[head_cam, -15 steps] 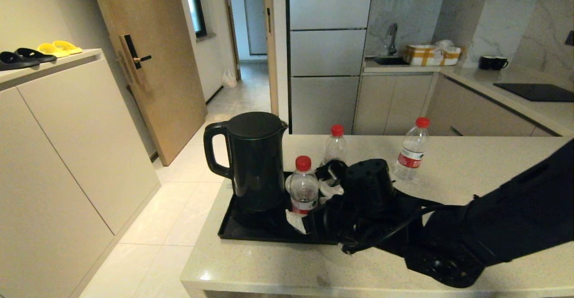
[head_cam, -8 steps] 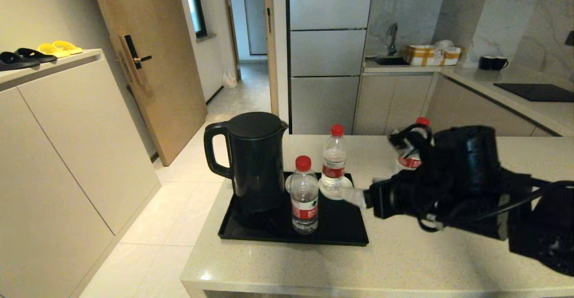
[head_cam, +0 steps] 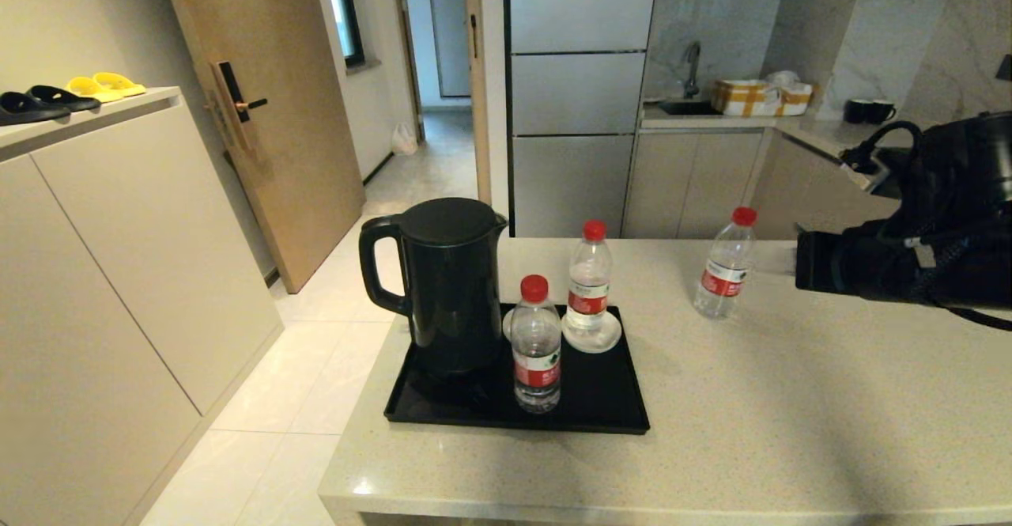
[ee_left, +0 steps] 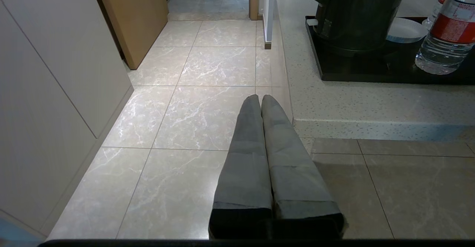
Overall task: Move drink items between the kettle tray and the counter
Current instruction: Return the bottled water to its original position
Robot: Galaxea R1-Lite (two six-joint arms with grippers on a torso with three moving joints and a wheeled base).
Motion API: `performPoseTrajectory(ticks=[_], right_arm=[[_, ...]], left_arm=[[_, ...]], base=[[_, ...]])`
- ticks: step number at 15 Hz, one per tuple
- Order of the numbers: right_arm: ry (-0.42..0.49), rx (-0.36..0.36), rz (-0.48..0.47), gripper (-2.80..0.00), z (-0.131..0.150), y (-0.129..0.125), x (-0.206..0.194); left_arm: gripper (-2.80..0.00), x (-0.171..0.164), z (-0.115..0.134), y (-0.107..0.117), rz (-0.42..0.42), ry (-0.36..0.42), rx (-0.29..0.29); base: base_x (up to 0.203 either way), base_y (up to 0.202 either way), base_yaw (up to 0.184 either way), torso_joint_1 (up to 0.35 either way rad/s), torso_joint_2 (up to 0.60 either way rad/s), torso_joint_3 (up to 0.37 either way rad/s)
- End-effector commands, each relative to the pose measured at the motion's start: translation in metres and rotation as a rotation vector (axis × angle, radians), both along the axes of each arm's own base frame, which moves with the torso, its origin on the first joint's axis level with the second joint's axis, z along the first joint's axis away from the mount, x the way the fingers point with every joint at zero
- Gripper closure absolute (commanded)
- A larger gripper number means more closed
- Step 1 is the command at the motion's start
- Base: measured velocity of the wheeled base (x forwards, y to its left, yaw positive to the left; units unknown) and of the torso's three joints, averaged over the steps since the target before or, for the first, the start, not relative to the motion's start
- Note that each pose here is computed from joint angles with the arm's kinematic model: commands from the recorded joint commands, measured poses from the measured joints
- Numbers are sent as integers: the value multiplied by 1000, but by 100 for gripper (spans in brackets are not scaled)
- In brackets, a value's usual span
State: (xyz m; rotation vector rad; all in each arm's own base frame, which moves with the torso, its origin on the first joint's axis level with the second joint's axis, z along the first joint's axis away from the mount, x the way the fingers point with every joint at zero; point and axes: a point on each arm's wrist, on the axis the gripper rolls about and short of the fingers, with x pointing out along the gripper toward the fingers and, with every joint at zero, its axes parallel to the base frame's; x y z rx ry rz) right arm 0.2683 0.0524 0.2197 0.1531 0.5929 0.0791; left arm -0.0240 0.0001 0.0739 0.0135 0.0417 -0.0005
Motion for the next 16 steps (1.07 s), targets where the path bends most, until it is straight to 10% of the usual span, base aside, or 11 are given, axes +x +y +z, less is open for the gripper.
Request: performPoseTrajectory(ticks=[1,5,10,14,15,16], right_arm=[[64,2,-105,0,-7,-7,19],[89,-1,-123,0,-47,-16,52],[-152,-8,-136,0,-86,-32,86],[-167,-8,-135,0,-85,-32,86],[-170,-8,-135,-280,-85,-32,84],[-172,-7,-133,-280,-82,-32,83]], left_arm=[[0,0,0,0,0,1,0],[0,0,0,0,0,1,0],[0,0,0,0,0,3,0],[0,0,0,0,0,2,0],[0,0,0,0,0,0,0],[0,0,0,0,0,2,0]], base=[[0,0,0,0,0,0],[0,0,0,0,0,0],[0,0,0,0,0,0],[0,0,0,0,0,0],[0,0,0,0,0,0],[0,0,0,0,0,0]])
